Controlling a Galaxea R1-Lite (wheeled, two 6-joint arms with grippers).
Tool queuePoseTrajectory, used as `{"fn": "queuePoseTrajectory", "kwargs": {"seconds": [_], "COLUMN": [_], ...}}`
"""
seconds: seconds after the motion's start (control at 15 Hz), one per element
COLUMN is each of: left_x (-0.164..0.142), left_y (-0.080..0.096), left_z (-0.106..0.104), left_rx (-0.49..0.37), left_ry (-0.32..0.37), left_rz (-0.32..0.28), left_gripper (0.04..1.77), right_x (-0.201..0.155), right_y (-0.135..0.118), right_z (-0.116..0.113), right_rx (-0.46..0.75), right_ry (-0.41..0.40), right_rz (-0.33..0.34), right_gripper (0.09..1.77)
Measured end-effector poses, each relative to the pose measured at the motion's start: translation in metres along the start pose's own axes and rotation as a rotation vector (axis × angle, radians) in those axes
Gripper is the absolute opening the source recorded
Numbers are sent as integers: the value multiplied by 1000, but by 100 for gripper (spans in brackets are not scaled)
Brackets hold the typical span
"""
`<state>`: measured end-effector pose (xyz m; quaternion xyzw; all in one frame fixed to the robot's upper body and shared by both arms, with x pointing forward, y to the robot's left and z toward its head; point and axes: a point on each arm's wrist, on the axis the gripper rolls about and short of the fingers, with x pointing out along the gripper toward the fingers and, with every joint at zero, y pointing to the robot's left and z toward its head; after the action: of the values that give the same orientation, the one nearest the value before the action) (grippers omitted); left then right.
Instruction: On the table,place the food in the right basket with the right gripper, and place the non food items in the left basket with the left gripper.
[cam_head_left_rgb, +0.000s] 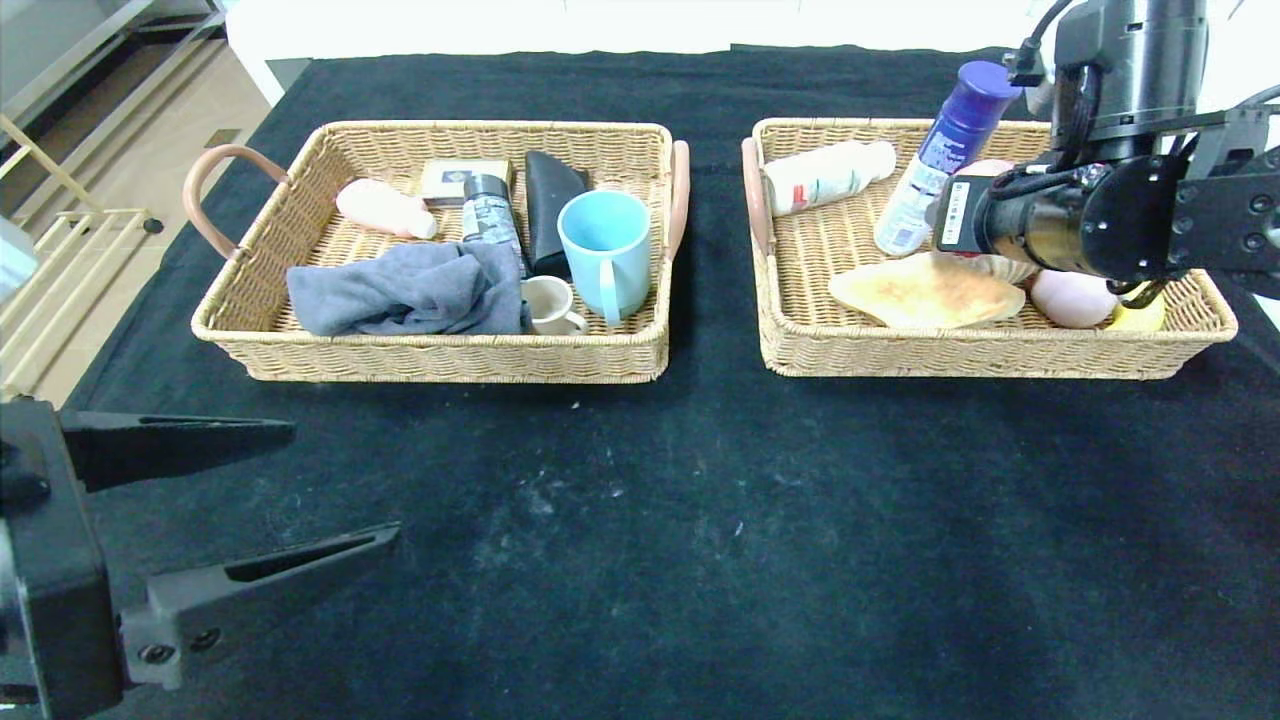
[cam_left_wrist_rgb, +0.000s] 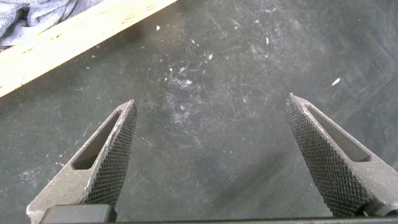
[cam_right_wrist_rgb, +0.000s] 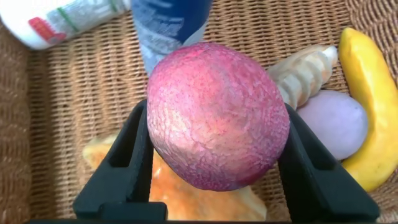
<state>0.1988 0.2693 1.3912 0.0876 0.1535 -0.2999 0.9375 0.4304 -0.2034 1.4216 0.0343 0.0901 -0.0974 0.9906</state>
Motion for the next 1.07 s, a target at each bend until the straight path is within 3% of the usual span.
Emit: {"fn": "queuePoseTrajectory", "kwargs": {"seconds": [0.2, 0.6, 1.07], "left_x": [1, 2, 3], "left_y": [0, 0, 0], "left_z": [-1, -1, -1], "left_rx": [0, 0, 0], "left_ry": [5, 8, 10], "left_rz": [-1, -1, -2], "left_gripper": [172, 172, 172], "right_x": [3, 3, -9], "right_y": [-1, -2, -5], "right_z": [2, -3, -6], "right_rx": [14, 9, -7], "right_ry": [-21, -11, 6], "right_rz": [-4, -24, -14], "right_gripper": [118, 146, 161]}}
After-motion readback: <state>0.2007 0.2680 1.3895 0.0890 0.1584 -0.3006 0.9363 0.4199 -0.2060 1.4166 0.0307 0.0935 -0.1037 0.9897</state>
